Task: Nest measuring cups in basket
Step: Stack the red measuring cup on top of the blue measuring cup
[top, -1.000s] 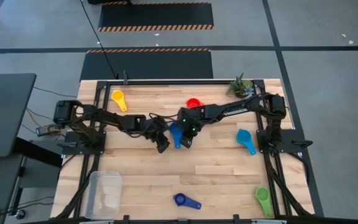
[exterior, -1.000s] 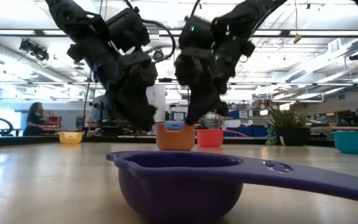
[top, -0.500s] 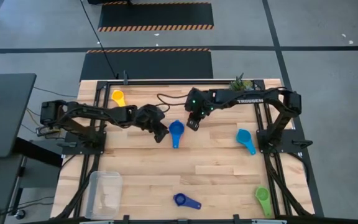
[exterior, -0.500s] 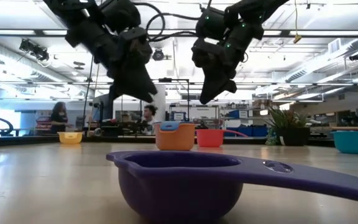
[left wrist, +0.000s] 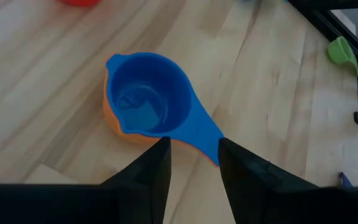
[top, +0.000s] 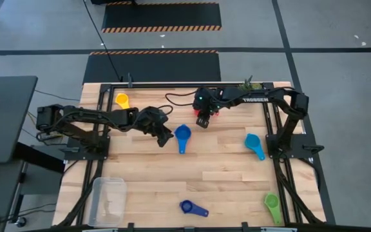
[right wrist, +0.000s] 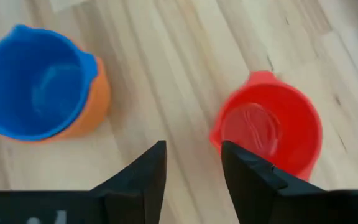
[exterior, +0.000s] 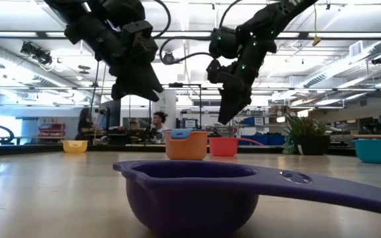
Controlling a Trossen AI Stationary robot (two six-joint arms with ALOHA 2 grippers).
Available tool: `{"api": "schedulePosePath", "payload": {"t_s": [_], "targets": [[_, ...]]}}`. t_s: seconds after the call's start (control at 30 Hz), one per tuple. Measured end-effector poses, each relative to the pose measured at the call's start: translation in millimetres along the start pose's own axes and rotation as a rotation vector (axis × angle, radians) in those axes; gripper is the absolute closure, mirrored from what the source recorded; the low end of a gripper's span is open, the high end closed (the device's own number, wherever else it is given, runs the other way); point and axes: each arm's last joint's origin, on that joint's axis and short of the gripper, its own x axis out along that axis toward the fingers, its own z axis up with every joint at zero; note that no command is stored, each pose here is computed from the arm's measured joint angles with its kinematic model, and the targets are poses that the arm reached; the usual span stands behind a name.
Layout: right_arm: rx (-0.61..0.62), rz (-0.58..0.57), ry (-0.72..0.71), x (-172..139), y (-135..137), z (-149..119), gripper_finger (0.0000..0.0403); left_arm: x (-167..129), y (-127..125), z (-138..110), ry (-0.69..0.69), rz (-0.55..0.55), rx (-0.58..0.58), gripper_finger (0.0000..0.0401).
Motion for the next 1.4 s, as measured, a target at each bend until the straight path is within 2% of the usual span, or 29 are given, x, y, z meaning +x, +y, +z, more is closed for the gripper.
{"api": "schedulePosePath", "payload": {"t_s": [0.17, 0.43, 0.6, 0.7, 0.83, 0.9, 1.07, 1.17, 1.27, 1.4], "targets": [[-0.012, -0.011, 0.075, 19.4, -13.1, -6.3, 0.0243, 0.0, 0.1, -0.2, 0.002, 0.001, -0.001, 0.0262], [-0.130, -0.073, 0.153, 47.7, -19.0, -13.9, 0.0243, 0.0, 0.0, -0.2, 0.002, 0.001, -0.002, 0.0262], [-0.163, -0.038, 0.183, 60.1, -18.8, -18.0, 0.0249, 0.0, 0.1, -0.2, 0.002, 0.001, -0.002, 0.0262], [-0.168, -0.011, 0.176, 60.1, -15.2, -17.4, 0.0281, 0.0, 0.0, -0.2, 0.002, 0.001, -0.004, 0.0262], [-0.152, -0.007, 0.170, 57.8, -13.7, -16.7, 0.0372, 0.0, 0.0, -0.2, 0.002, 0.001, -0.008, 0.0262], [-0.121, 0.015, 0.170, 56.5, -13.2, -16.5, 0.0388, 0.0, 0.0, -0.3, 0.003, 0.001, -0.008, 0.0262], [-0.109, 0.071, 0.201, 46.5, -1.8, -19.3, 0.0394, -9.5, -0.2, 2.1, -0.010, 0.000, -0.004, 0.0262], [-0.057, 0.069, 0.179, 27.0, 12.0, -13.1, 0.0395, -24.0, 2.7, 2.2, -0.003, 0.021, -0.016, 0.0262], [0.003, 0.019, 0.190, 2.5, 34.5, -1.7, 0.0395, -43.7, 5.6, 1.9, -0.002, 0.046, -0.015, 0.0262], [0.078, 0.054, 0.184, -33.1, 78.8, 18.9, 0.0395, -71.9, 7.4, -0.4, -0.012, 0.058, 0.022, 0.0262]]}}
